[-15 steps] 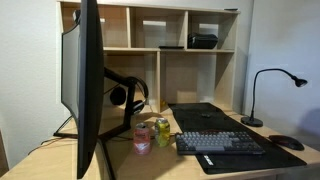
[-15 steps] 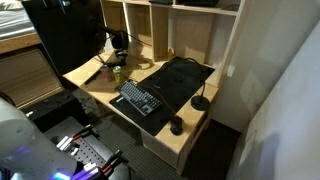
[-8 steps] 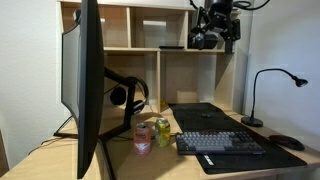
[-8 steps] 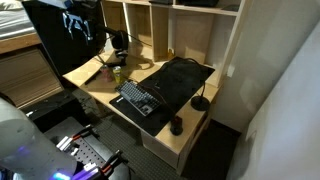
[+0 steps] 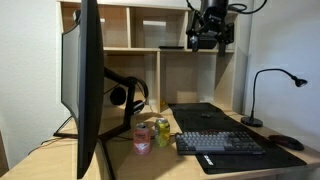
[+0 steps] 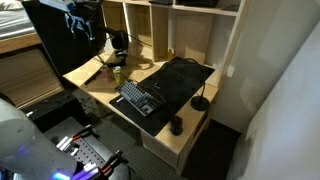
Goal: Move the yellow can to the right
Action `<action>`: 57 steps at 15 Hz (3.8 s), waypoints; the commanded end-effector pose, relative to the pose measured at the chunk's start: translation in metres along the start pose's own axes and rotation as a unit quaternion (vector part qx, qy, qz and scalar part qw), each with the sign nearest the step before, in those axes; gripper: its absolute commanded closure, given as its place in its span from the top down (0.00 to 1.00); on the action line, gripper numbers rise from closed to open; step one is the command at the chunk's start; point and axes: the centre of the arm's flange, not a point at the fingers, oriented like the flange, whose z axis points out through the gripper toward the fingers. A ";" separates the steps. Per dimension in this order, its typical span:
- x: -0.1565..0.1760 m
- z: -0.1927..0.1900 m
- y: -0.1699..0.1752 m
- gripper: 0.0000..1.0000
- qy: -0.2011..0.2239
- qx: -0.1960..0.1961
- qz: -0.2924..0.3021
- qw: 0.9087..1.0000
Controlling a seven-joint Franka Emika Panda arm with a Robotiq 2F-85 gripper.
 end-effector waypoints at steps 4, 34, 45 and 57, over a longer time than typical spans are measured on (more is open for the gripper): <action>0.059 0.079 -0.034 1.00 0.065 -0.006 0.025 0.998; 0.147 0.237 -0.047 1.00 0.124 -0.047 0.323 0.937; 0.193 0.229 -0.034 1.00 0.154 0.011 0.388 0.909; 0.191 0.245 -0.028 1.00 0.129 0.013 0.396 0.909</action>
